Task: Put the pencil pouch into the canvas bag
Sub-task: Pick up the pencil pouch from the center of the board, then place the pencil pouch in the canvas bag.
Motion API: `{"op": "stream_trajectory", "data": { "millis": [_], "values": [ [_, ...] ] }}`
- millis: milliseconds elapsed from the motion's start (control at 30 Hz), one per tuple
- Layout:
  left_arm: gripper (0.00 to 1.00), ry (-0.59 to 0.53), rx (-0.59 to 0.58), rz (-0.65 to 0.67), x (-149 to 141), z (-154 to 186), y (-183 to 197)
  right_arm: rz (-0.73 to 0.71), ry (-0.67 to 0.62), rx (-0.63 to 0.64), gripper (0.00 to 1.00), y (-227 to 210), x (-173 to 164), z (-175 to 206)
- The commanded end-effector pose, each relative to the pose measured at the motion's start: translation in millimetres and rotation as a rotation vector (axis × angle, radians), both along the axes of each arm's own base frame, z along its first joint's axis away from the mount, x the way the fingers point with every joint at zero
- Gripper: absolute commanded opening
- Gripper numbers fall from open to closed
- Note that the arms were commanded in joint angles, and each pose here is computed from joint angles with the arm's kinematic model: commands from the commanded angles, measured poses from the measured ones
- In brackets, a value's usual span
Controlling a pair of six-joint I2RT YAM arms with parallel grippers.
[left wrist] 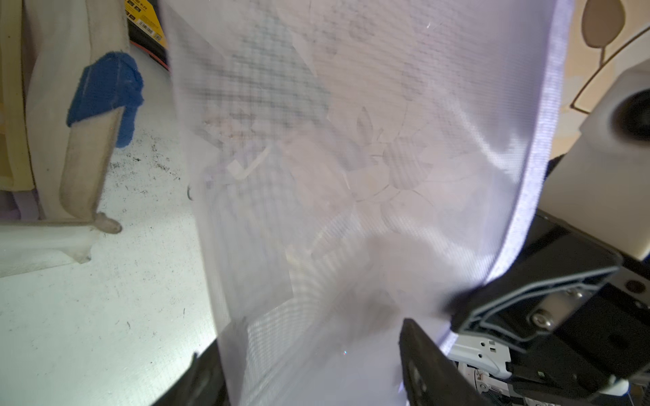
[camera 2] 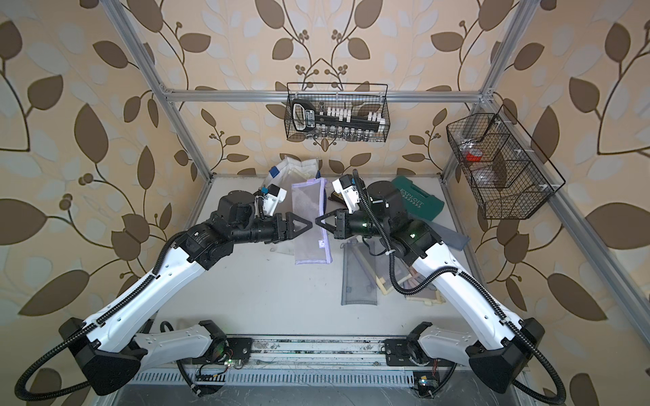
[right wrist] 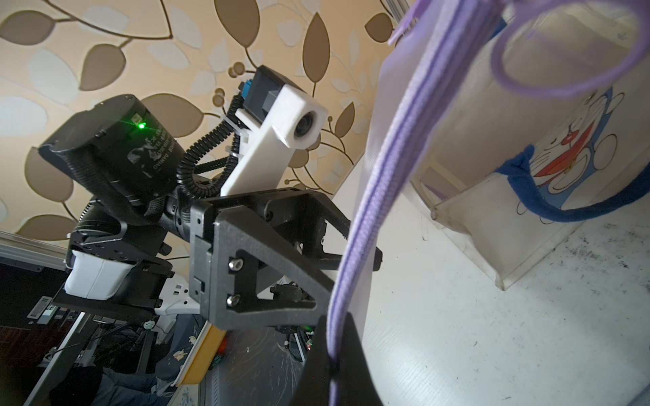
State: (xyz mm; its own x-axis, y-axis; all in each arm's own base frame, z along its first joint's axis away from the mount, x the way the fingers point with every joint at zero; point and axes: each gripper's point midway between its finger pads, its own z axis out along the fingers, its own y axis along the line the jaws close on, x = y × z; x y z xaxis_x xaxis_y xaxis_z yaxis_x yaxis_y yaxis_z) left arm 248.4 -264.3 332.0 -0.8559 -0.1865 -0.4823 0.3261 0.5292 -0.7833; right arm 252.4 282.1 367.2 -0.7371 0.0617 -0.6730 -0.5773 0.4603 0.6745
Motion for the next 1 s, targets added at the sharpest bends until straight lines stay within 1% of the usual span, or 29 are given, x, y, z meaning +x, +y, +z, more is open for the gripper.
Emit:
{"op": "stream_trajectory", "data": {
  "millis": [0,167,367,433,567,633,733,800,833,967],
  "values": [
    [0.61,-0.092,-0.084,-0.027,-5,29,1,0.032,-0.013,0.028,0.0,1,-9,8],
    [0.39,-0.119,-0.107,-0.013,-8,36,5,0.045,-0.009,0.037,0.0,3,-10,9],
    [0.1,-0.12,-0.076,0.009,-7,33,11,0.015,0.002,0.02,0.0,3,-3,3],
    [0.0,-0.126,-0.044,0.03,-6,32,17,-0.019,0.01,-0.001,0.13,-1,2,-2],
    [0.0,-0.125,0.106,0.09,-1,26,35,-0.119,0.052,-0.056,0.46,-13,17,-18],
    [0.0,-0.138,0.196,0.121,2,25,48,-0.169,0.071,-0.077,0.64,-21,25,-22],
    [0.0,-0.177,0.297,0.162,7,33,64,-0.246,0.091,-0.114,0.86,-38,38,-27],
    [0.0,-0.204,0.349,0.181,11,39,72,-0.288,0.103,-0.137,0.96,-49,44,-30],
    [0.0,-0.221,0.371,0.191,14,43,75,-0.309,0.109,-0.148,1.0,-55,47,-32],
    [0.0,-0.272,0.452,0.223,29,57,85,-0.362,0.132,-0.197,1.0,-72,51,-44]
  ]
}}
